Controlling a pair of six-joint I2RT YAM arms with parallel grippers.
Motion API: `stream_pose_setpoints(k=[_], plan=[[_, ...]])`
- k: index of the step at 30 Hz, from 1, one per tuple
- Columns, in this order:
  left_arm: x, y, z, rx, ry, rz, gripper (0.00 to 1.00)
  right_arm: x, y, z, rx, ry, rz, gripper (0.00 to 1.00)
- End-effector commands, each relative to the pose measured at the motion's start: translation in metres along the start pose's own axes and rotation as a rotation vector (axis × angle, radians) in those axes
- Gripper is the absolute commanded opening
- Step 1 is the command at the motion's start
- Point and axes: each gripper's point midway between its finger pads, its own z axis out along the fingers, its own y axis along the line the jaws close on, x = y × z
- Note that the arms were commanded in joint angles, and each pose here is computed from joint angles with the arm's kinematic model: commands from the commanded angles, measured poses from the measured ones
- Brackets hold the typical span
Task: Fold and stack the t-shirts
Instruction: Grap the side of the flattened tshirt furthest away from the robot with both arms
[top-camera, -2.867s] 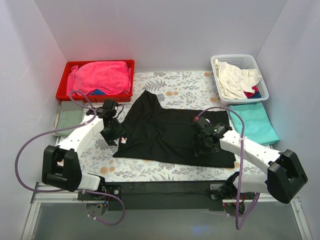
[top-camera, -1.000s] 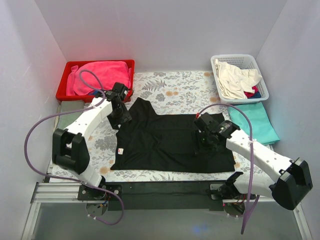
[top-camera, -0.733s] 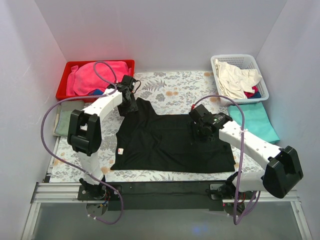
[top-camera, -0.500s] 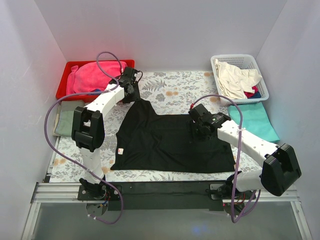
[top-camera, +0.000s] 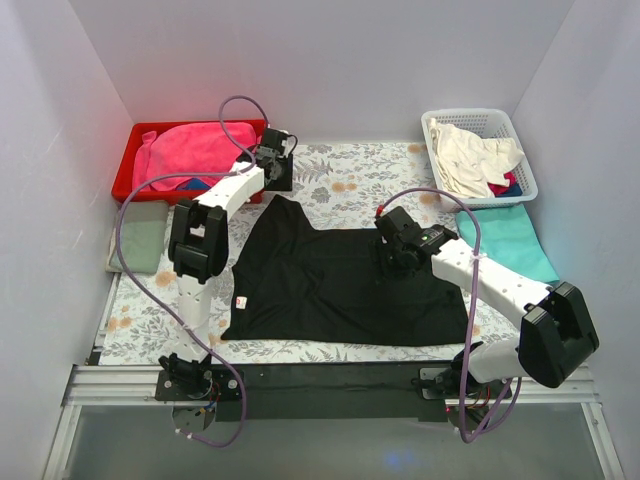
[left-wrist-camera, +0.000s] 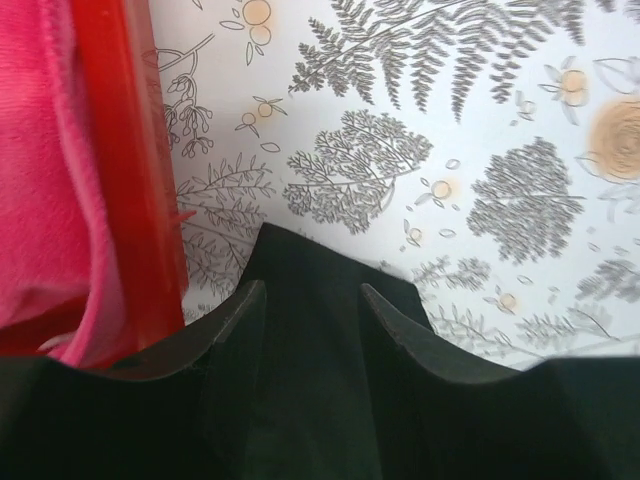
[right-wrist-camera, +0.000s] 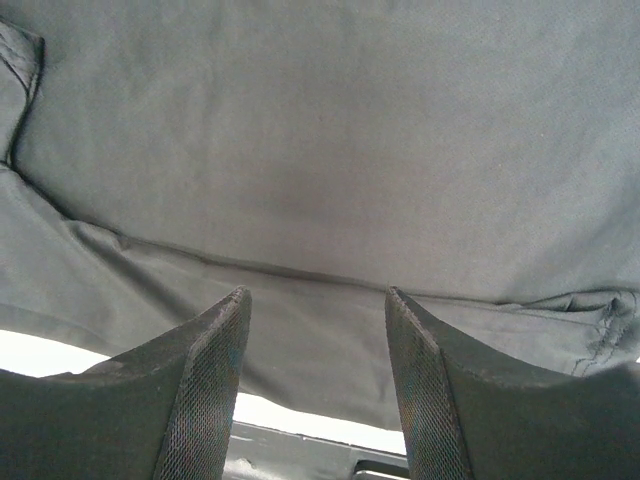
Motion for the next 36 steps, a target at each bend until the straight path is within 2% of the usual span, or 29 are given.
stream_pose_setpoints(k=[1, 7, 22, 26, 30, 32, 36], plan=[[-0.014, 0.008, 0.004, -0.061, -0.027, 0.016, 0.41, -0.011, 0.004, -0.001, -0.019, -0.037, 0.002, 0.61], [-0.001, 0.021, 0.024, -0.146, -0.002, 0.021, 0.41, -0.009, 0.005, 0.003, -0.023, -0.027, 0.014, 0.61], [0.034, 0.021, 0.059, -0.134, 0.095, -0.006, 0.41, -0.003, 0.006, 0.008, -0.022, 0.005, 0.03, 0.6], [0.038, 0.024, 0.063, -0.137, 0.112, -0.016, 0.39, -0.002, 0.002, 0.009, -0.007, 0.001, 0.036, 0.6], [0.039, 0.03, 0.064, -0.153, 0.117, -0.025, 0.3, -0.003, 0.0, 0.009, 0.007, -0.005, 0.041, 0.59], [0.038, 0.033, 0.064, -0.156, 0.117, -0.03, 0.19, -0.007, -0.001, 0.008, 0.015, -0.013, 0.042, 0.6], [0.039, 0.036, 0.063, -0.171, 0.121, -0.024, 0.05, -0.012, -0.001, 0.008, 0.024, -0.016, 0.036, 0.59]])
